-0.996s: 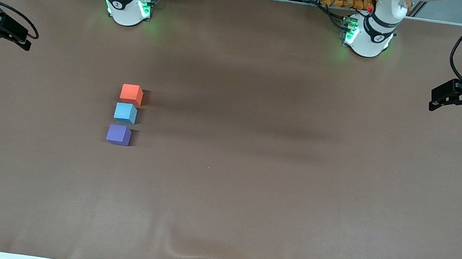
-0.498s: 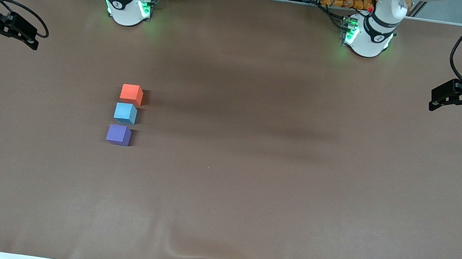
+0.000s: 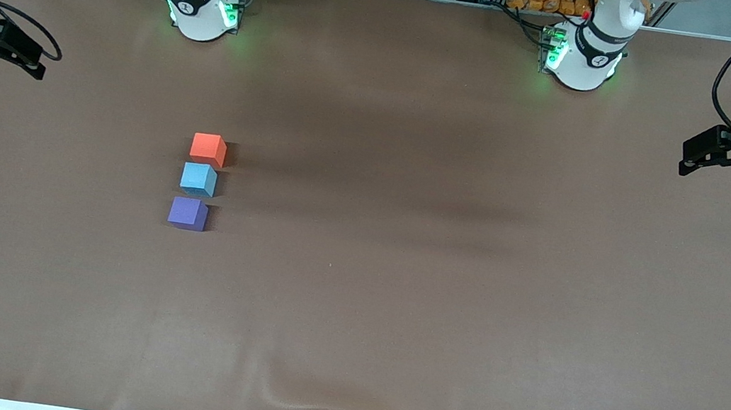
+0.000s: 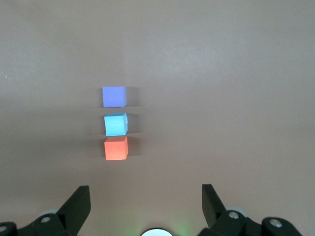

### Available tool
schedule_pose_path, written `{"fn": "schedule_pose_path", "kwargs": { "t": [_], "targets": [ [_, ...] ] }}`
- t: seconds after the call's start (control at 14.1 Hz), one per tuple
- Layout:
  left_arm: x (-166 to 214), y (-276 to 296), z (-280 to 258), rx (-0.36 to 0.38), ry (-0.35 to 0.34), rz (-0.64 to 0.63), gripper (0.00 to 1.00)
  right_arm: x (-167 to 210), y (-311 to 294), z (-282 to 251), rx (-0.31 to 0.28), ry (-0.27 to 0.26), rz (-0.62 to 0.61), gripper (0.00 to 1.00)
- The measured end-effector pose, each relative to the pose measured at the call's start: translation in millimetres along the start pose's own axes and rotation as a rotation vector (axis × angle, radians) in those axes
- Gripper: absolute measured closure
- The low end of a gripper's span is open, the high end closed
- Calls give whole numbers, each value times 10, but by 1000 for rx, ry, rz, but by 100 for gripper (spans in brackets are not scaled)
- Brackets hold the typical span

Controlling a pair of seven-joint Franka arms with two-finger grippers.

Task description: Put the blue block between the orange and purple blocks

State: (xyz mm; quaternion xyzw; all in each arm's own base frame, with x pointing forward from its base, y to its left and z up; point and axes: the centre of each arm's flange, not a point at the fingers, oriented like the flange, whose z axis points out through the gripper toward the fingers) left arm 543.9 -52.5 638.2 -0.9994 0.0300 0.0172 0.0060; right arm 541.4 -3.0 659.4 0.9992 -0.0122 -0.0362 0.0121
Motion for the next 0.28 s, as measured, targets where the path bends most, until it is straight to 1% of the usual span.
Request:
{"fn": "schedule_pose_path", "kwargs": {
  "t": [0.14, 0.28],
  "targets": [
    [0, -3, 0, 0, 0, 0, 0, -6, 218, -6, 3, 1, -10, 0],
    [0, -3, 0, 0, 0, -1, 0, -18, 270, -20, 3, 4, -30, 0]
  ]
}}
